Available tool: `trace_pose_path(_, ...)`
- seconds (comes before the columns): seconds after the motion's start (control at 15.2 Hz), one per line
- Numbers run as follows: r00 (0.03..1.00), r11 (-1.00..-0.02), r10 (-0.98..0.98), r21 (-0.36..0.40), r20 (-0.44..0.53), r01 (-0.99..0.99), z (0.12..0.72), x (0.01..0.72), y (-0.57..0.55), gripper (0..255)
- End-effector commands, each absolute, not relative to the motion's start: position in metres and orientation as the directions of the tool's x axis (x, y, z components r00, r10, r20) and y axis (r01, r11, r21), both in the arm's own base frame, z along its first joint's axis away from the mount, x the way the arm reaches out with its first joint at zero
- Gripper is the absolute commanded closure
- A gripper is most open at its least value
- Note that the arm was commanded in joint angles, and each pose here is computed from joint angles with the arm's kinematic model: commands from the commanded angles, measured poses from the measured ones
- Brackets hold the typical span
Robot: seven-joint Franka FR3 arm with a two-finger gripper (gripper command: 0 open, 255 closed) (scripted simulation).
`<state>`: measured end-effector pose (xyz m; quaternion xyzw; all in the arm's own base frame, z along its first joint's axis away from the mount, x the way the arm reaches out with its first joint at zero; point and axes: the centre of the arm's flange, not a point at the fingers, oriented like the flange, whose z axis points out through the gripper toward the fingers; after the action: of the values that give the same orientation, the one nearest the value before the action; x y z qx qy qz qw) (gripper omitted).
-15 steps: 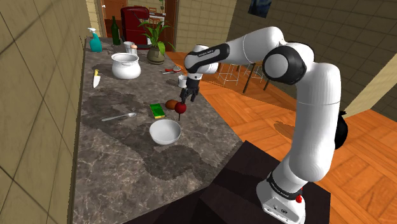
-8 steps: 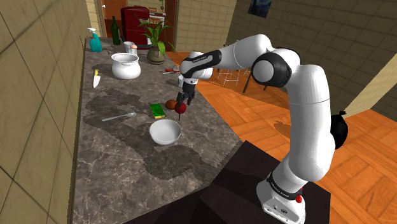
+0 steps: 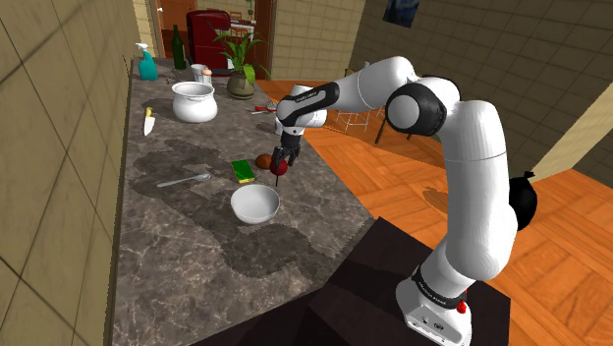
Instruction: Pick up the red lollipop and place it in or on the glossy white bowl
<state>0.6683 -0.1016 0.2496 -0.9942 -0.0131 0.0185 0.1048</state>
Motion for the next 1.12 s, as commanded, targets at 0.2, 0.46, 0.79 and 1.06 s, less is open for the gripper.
trace_pose_path(0.2, 0.999, -0.978, 0.030, -0.209, -0.034, 0.022, 0.250, 0.668, -0.102, 255)
trace_pose_path(0.46, 0.999, -0.978, 0.030, -0.209, -0.034, 0.022, 0.250, 0.668, -0.102, 255)
trace_pose_path(0.79, 0.999, -0.978, 0.030, -0.209, -0.034, 0.022, 0.255, 0.668, -0.102, 255)
trace_pose_path(1.06, 0.999, -0.978, 0.030, -0.209, -0.034, 0.022, 0.276, 0.668, -0.102, 255)
